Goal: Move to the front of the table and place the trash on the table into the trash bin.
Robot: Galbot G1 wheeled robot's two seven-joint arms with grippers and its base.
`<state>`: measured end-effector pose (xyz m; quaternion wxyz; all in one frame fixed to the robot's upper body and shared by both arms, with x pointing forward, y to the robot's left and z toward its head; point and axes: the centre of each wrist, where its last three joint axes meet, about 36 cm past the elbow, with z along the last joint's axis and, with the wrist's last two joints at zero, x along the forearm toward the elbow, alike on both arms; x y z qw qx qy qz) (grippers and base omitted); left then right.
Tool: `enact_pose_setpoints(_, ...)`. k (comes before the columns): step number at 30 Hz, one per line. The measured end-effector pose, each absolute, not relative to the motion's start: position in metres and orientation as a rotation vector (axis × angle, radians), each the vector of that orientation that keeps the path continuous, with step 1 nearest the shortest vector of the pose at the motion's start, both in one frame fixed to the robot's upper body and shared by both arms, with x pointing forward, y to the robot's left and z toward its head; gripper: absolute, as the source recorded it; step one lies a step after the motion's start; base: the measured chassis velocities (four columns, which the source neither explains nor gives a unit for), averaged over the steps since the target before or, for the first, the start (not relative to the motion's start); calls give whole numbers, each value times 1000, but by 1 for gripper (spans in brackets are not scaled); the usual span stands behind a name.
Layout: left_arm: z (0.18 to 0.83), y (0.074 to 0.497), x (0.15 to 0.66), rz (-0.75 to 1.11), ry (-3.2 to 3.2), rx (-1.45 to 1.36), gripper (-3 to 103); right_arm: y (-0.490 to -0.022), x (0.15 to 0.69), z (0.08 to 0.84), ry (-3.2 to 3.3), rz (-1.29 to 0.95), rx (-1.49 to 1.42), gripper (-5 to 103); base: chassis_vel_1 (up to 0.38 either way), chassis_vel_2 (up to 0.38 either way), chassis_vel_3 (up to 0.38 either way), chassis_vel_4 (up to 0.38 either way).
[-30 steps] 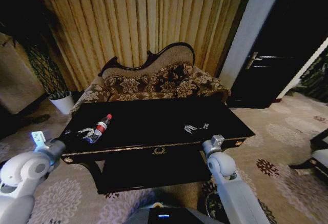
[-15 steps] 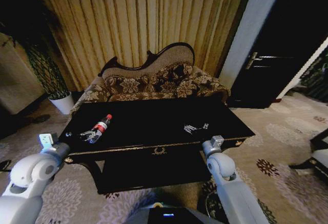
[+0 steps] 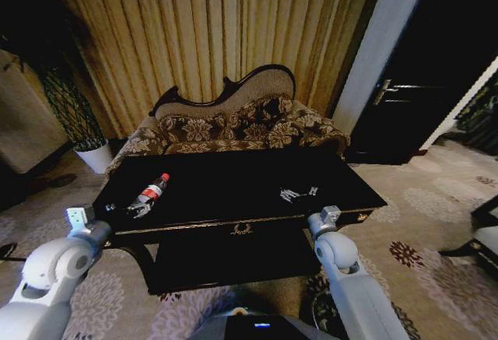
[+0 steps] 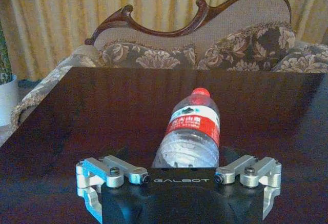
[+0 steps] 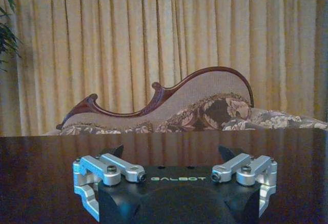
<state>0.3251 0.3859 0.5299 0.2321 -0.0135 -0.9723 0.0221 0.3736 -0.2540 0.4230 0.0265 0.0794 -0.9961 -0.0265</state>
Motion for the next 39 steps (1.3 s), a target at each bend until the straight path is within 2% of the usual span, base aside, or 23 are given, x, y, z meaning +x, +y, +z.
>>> enact_pose_setpoints(10, 527, 387, 326, 65, -2665, -28, 100, -256, 375, 419, -3082, -82, 238, 100, 0, 0, 0, 0)
enact_pose_setpoints(12, 527, 387, 326, 66, -2665, -26, 103, -255, 375, 419, -3083, -83, 238, 100, 0, 0, 0, 0)
enact_pose_setpoints(14, 527, 387, 325, 68, -2665, -22, 96, -255, 375, 419, -3083, -86, 239, 100, 0, 0, 0, 0)
enact_pose_setpoints(15, 527, 387, 325, 68, -2665, -22, 96, -255, 375, 419, -3083, -86, 239, 100, 0, 0, 0, 0)
enact_pose_setpoints(19, 527, 388, 323, 74, -2665, -21, 75, -254, 375, 419, -3083, -89, 241, 100, 0, 0, 0, 0)
enact_pose_setpoints(20, 527, 388, 323, 74, -2665, -21, 75, -254, 375, 419, -3083, -89, 241, 100, 0, 0, 0, 0)
enact_pose_setpoints(21, 527, 388, 323, 75, -2665, -20, 69, -253, 375, 419, -3083, -89, 241, 100, 0, 0, 0, 0)
enact_pose_setpoints(23, 527, 388, 323, 75, -2665, -20, 69, -253, 375, 419, -3083, -89, 241, 100, 0, 0, 0, 0)
enact_pose_setpoints(25, 528, 388, 323, 76, -2668, -25, 58, -254, 375, 420, -3086, -86, 241, 100, 0, 0, 0, 0)
enact_pose_setpoints(28, 529, 386, 322, 76, -2674, -34, 48, -254, 375, 422, -3091, -84, 242, 100, 0, 0, 0, 0)
enact_pose_setpoints(31, 532, 385, 320, 61, -2684, -49, 42, -255, 374, 423, -3096, -84, 239, 100, 0, 0, 0, 0)
enact_pose_setpoints(39, 535, 384, 315, -107, -2878, -212, 41, -251, 366, 435, -3136, -135, 284, 100, 0, 0, 0, 0)
